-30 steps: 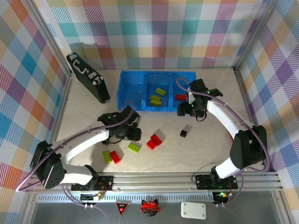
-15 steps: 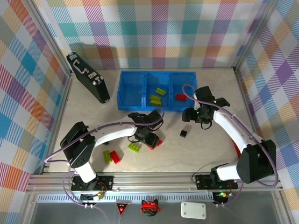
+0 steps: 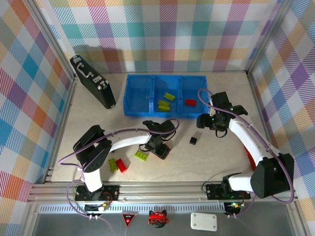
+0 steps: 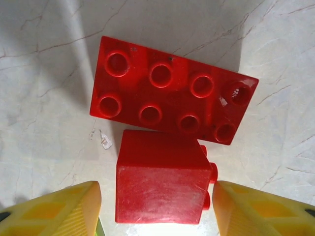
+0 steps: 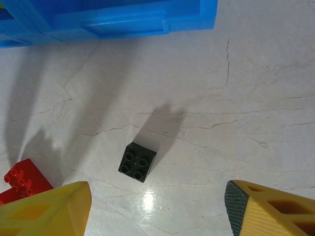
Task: Sort the legos into containers by color
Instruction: Pick up the lego from the middle-left of the table.
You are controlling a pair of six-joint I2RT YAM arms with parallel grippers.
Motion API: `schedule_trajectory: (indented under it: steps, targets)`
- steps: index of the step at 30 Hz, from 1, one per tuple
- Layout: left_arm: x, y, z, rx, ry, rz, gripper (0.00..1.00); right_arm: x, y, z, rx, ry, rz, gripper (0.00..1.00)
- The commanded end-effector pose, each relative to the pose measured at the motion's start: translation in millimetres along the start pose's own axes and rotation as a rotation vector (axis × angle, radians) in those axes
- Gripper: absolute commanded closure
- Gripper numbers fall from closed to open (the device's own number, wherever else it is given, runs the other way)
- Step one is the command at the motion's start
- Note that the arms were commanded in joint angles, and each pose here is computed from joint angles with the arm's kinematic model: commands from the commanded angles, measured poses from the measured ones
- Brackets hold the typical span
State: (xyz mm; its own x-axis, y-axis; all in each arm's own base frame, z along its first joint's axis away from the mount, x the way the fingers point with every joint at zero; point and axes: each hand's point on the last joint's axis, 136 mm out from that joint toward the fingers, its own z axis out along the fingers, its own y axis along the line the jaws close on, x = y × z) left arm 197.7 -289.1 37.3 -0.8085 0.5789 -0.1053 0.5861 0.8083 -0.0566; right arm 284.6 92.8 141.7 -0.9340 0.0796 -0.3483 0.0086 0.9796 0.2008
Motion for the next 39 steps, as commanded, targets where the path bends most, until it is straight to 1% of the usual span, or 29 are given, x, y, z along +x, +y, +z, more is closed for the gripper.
schedule_trajectory:
  steps: [1,3,11,14,19,24,29,39]
  targets:
    - [-5,-9,-3,0.018,-0.01,0.028,0.41,3,-5,-5,0.012,0.002,-0.001,0.27]
    - [-6,-7,-3,0.011,-0.01,0.03,0.42,3,-5,-6,0.014,-0.001,-0.001,0.27]
    - [-12,-9,-8,0.017,-0.026,0.031,0.54,2,-8,-8,0.025,-0.011,-0.005,0.28]
    - [-16,-11,-18,0.025,-0.048,0.027,0.55,2,-10,-9,0.027,-0.013,-0.004,0.28]
    - [-34,-17,-43,0.046,-0.13,0.016,0.56,-1,-15,-12,0.03,-0.035,0.027,0.29]
    - [-72,-24,-70,0.057,-0.262,-0.012,0.56,-4,-27,-16,0.021,-0.069,0.104,0.29]
    - [-120,-33,-84,0.058,-0.388,-0.062,0.56,-5,-40,-21,-0.001,-0.087,0.18,0.3]
    - [-225,-48,-108,0.022,-0.633,-0.097,0.57,-4,-42,-27,-0.026,-0.101,0.213,0.3]
